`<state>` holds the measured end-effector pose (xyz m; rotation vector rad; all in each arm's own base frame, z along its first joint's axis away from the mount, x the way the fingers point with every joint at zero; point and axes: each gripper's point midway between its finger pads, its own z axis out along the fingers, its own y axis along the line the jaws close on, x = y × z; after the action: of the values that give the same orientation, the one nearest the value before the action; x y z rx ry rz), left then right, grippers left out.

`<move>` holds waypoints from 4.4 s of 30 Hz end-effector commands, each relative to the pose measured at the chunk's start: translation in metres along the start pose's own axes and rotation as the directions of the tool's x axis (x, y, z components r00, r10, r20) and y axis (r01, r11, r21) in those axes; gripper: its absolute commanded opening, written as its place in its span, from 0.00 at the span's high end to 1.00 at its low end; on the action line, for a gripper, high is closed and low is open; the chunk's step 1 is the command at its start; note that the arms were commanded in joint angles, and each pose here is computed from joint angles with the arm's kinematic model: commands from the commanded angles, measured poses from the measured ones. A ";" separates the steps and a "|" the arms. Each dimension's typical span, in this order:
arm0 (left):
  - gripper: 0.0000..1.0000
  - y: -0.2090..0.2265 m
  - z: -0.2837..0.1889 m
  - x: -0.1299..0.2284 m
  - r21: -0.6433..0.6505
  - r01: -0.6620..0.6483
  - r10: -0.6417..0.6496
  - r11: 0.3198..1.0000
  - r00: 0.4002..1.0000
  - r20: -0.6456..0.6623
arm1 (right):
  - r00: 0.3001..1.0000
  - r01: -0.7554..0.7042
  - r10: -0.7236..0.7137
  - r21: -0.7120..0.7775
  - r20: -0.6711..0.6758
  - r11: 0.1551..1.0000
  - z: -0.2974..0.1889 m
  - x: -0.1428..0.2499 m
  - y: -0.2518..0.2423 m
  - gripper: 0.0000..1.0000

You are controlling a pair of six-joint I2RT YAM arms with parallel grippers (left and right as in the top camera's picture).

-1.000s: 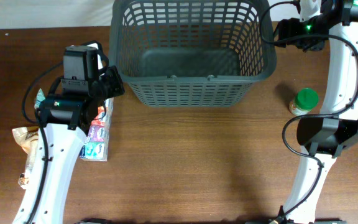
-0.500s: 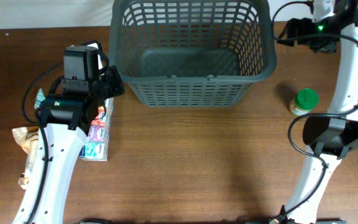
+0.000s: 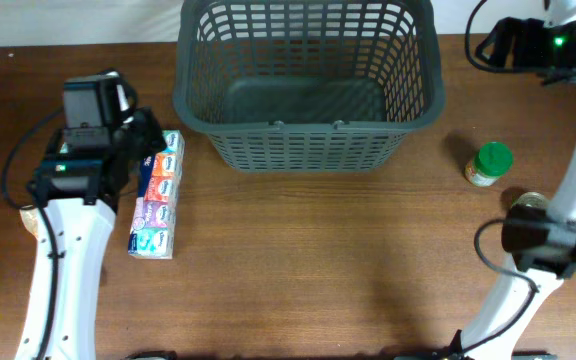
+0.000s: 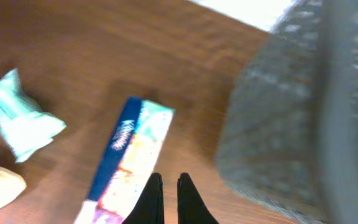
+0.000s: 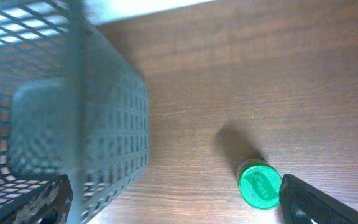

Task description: Pack container

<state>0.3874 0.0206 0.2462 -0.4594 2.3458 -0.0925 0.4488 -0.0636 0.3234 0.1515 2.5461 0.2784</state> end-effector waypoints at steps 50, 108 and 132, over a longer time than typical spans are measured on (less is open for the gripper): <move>0.00 0.147 -0.020 0.010 -0.292 0.259 -0.282 0.921 0.959 -0.039 | 0.977 -0.166 0.199 0.309 -0.078 0.937 -0.069 0.130 -0.026 0.01; 0.00 0.147 -0.021 0.012 -0.294 0.259 -0.284 0.920 0.958 -0.046 | 0.920 -0.094 0.219 0.360 -0.324 0.928 0.128 0.119 -0.125 0.01; 0.00 0.147 -0.021 0.012 -0.294 0.259 -0.284 0.920 0.958 -0.046 | 0.820 -0.145 0.335 0.398 -0.463 0.906 0.159 0.186 -0.129 0.01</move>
<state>0.3210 0.1492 0.2196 -0.9463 2.3853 0.0860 0.3821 -0.1326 0.0774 0.6184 3.0828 -0.0354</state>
